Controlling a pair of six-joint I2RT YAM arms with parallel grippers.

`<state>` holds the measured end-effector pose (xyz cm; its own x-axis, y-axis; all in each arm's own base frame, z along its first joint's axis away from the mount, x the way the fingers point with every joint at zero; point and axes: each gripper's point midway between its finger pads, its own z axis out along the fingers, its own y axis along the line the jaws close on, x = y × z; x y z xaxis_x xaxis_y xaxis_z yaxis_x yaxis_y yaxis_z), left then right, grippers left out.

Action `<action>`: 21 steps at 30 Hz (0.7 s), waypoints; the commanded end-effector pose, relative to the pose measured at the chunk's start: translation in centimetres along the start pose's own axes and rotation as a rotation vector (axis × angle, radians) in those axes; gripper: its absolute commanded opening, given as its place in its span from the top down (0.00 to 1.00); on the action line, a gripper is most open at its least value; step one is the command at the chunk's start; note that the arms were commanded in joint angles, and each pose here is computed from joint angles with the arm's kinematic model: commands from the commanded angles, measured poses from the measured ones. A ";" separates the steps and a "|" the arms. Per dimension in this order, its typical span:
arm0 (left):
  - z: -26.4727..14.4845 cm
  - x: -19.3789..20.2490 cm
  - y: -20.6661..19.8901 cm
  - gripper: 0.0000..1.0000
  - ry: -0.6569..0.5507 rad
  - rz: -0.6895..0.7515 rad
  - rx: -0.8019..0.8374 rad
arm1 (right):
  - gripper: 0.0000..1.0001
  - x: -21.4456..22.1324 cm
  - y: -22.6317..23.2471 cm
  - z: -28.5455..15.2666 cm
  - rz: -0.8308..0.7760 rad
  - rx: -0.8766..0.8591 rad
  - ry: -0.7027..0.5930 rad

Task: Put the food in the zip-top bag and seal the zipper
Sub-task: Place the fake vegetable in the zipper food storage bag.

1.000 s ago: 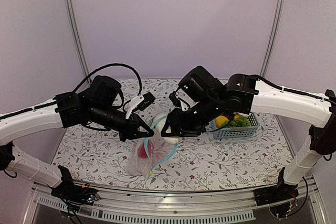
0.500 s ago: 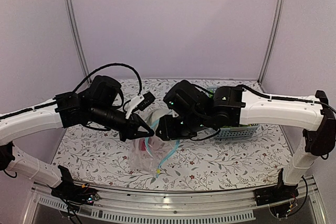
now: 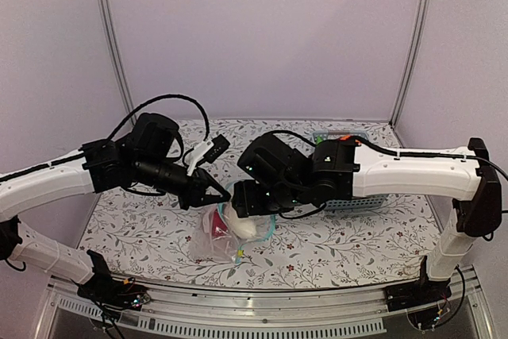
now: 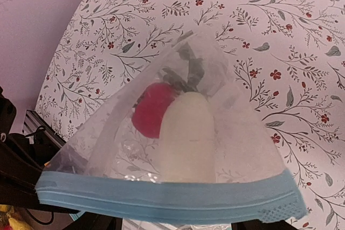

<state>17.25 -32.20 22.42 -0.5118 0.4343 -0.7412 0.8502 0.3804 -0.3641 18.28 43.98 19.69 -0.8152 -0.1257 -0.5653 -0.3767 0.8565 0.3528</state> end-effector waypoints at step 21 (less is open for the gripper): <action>-1.1 -0.5 3.5 1.00 -0.032 -0.067 -0.127 | 0.23 -0.7 0.9 -8.6 -0.134 -0.165 -0.098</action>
<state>19.59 -30.94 22.15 -0.5506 0.3938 -0.7361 0.8081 0.4726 -0.3516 15.54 42.47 24.58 -0.7474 -0.1712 -0.6419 -0.5024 0.7778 0.3775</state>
